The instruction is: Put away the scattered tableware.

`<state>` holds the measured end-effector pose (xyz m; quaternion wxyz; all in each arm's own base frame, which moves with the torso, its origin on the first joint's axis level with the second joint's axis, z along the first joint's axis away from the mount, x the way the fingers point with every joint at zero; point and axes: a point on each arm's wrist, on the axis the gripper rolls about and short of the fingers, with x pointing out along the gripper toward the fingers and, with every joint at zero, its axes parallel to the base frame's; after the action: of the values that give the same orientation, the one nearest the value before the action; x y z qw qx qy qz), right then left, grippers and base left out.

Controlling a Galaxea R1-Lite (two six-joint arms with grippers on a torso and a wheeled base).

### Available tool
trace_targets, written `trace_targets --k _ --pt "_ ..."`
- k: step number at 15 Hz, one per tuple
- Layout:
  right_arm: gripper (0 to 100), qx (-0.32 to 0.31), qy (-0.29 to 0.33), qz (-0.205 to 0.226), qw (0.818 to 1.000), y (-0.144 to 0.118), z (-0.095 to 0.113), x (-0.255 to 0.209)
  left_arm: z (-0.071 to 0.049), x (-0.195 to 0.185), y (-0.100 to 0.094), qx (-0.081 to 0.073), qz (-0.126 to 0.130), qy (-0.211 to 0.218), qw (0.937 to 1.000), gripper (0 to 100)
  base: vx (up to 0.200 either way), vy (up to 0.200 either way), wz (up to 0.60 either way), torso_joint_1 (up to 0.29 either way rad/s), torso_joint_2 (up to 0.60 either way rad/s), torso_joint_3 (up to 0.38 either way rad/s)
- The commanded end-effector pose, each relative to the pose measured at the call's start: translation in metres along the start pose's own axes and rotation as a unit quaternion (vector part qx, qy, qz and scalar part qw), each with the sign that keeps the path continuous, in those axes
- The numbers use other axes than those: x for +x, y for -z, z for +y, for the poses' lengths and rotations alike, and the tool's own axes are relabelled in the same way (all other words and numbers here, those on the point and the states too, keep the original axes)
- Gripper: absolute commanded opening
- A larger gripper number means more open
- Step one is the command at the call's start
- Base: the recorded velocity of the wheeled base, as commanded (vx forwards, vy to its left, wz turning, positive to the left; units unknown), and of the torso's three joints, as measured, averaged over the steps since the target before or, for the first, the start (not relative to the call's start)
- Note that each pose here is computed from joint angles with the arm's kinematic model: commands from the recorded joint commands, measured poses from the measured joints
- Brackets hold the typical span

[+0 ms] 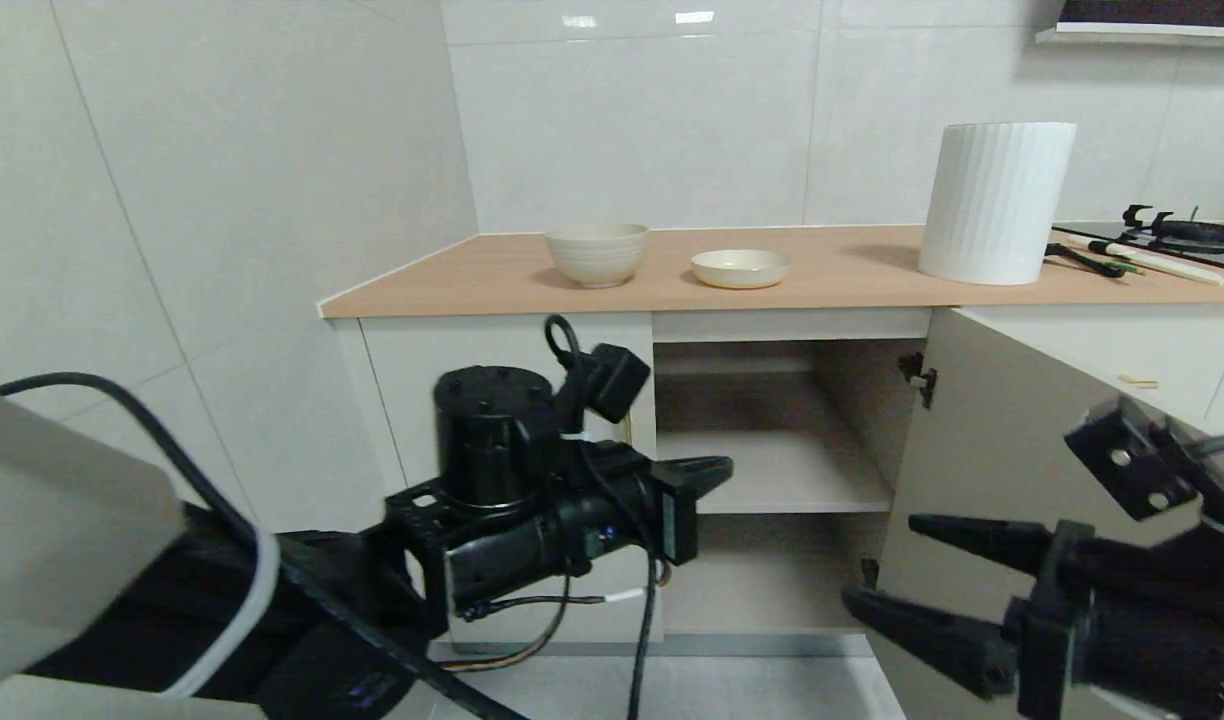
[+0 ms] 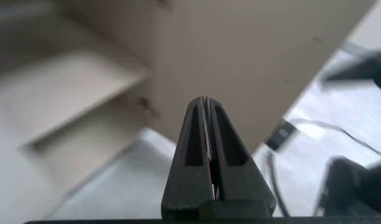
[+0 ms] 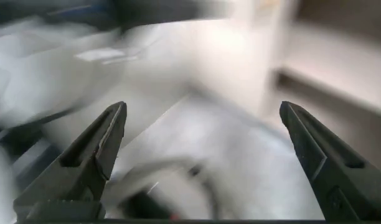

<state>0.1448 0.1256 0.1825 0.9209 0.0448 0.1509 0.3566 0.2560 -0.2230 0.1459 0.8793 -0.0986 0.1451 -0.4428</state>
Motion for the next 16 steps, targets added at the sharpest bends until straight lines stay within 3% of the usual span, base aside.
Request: trace_targets --k 1,4,5,6,8,9,10,11,16 --pt "100 0.005 0.073 -0.009 0.997 -0.019 -0.014 0.038 0.020 -0.078 -0.034 0.008 -0.047 -0.075 0.9961 0 0.000 0.000 0.00 0.000 0.00 0.000" --pt "100 0.007 0.083 -0.013 0.996 -0.041 -0.017 0.048 0.028 -0.141 -0.049 -0.002 -0.052 -0.153 0.9868 0 0.000 0.000 0.00 0.000 0.00 0.000" --pt "100 0.007 0.083 -0.013 0.996 -0.042 -0.017 0.048 0.028 -0.142 -0.049 -0.003 -0.051 -0.155 0.9866 0 0.000 0.000 0.00 0.000 0.00 0.000" --pt "100 0.012 0.094 -0.019 0.995 -0.056 -0.024 0.055 0.027 -0.170 -0.054 -0.015 -0.048 -0.190 0.9804 0 0.000 0.000 0.00 0.000 0.00 0.000" --pt "100 0.012 0.100 -0.044 0.994 -0.079 -0.026 0.068 0.025 -0.186 -0.060 -0.016 -0.059 -0.209 0.9760 0 0.000 0.000 0.00 0.000 0.00 0.000" --pt "100 0.014 0.103 -0.030 0.994 -0.081 -0.025 0.067 0.023 -0.191 -0.061 -0.015 -0.064 -0.213 0.9748 0 0.000 0.000 0.00 0.000 0.00 0.000" --pt "100 0.017 0.105 -0.007 0.994 -0.078 -0.025 0.064 0.022 -0.196 -0.062 -0.015 -0.069 -0.219 0.9732 100 0.000 0.000 0.00 0.000 0.00 0.000" --pt "100 0.019 0.110 0.012 0.994 -0.072 -0.026 0.064 0.023 -0.200 -0.064 -0.014 -0.076 -0.224 0.9714 100 0.000 0.000 0.00 0.000 0.00 0.000" --pt "100 0.030 0.138 0.021 0.990 -0.071 -0.027 0.059 0.024 -0.201 -0.071 -0.012 -0.088 -0.227 0.9698 100 0.000 0.000 0.00 0.000 0.00 0.000"
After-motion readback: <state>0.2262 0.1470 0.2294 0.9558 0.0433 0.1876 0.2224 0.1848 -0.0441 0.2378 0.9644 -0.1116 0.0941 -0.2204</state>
